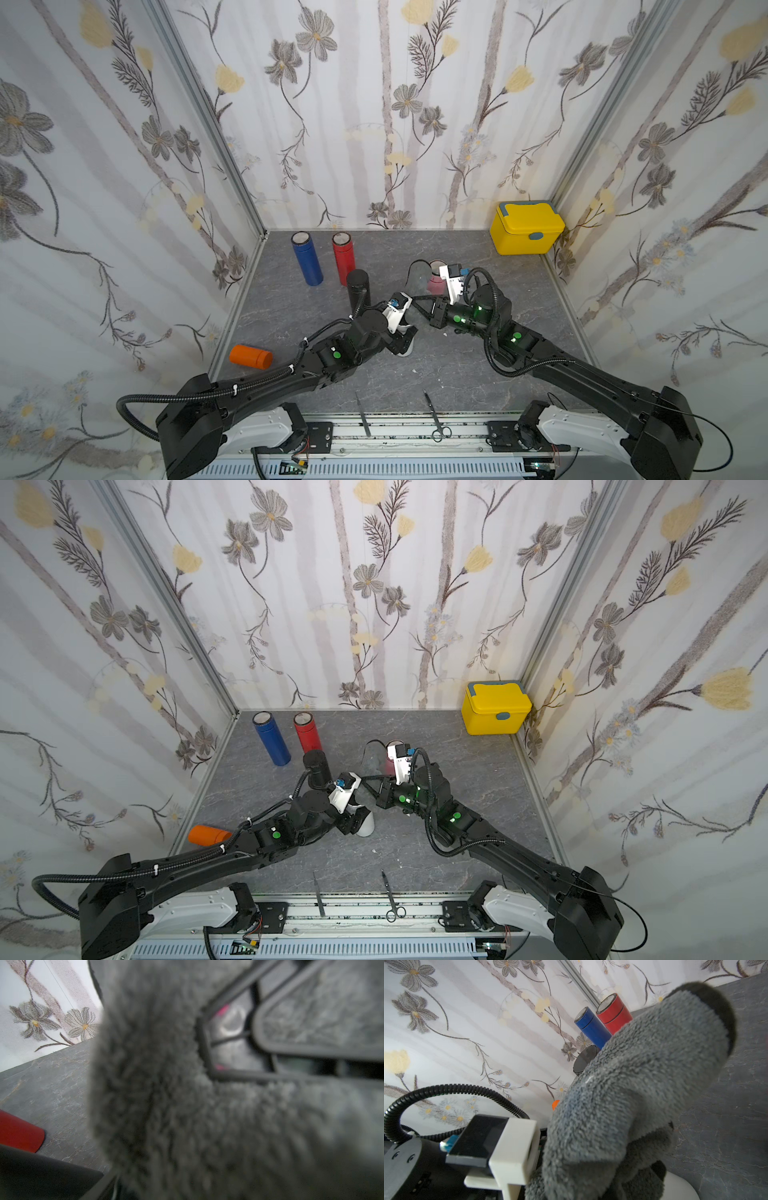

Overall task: Wipe the surface of the thermos
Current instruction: Wipe the dirt from the surface of the thermos.

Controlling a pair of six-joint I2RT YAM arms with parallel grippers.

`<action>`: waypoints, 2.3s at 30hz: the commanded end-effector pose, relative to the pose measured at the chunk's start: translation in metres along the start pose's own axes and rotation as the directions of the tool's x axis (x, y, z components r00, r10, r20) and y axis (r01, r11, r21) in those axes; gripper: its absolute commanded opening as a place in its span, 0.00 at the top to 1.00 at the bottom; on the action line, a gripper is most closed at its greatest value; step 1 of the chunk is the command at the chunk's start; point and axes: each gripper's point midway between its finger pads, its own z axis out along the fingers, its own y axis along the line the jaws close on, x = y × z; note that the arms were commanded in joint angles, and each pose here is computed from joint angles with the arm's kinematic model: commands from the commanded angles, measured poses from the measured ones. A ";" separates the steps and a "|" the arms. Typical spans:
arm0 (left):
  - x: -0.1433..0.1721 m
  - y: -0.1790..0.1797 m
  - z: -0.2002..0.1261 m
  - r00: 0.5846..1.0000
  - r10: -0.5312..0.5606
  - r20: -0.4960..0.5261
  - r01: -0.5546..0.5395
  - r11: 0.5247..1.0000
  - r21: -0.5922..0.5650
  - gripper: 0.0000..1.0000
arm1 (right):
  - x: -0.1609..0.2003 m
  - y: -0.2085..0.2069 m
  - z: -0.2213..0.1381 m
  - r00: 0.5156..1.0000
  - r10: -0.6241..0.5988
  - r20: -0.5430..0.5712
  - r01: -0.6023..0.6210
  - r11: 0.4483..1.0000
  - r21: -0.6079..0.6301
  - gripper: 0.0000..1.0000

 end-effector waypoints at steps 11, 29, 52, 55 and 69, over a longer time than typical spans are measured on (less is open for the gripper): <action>-0.011 -0.001 0.006 0.998 -0.010 0.065 0.010 1.000 0.003 0.40 | 0.002 0.014 0.010 0.998 0.016 -0.063 -0.019 0.998 -0.059 1.00; -0.010 -0.001 0.007 0.999 0.029 0.025 -0.029 1.000 0.011 1.00 | 0.079 -0.027 -0.030 0.923 0.004 -0.384 0.054 0.988 0.141 1.00; -0.002 -0.001 0.013 1.000 0.026 0.014 -0.026 1.000 0.007 1.00 | 0.080 -0.030 -0.012 0.924 -0.051 -0.379 0.110 0.985 0.136 1.00; 0.000 0.003 0.018 1.000 0.015 0.002 -0.015 1.000 -0.007 1.00 | 0.101 -0.045 -0.041 0.913 -0.015 -0.407 0.104 0.975 0.196 1.00; -0.074 0.001 -0.017 0.968 -0.233 0.098 0.232 0.973 0.018 1.00 | 0.055 -0.048 -0.092 0.997 -0.077 -0.014 0.079 0.965 0.248 1.00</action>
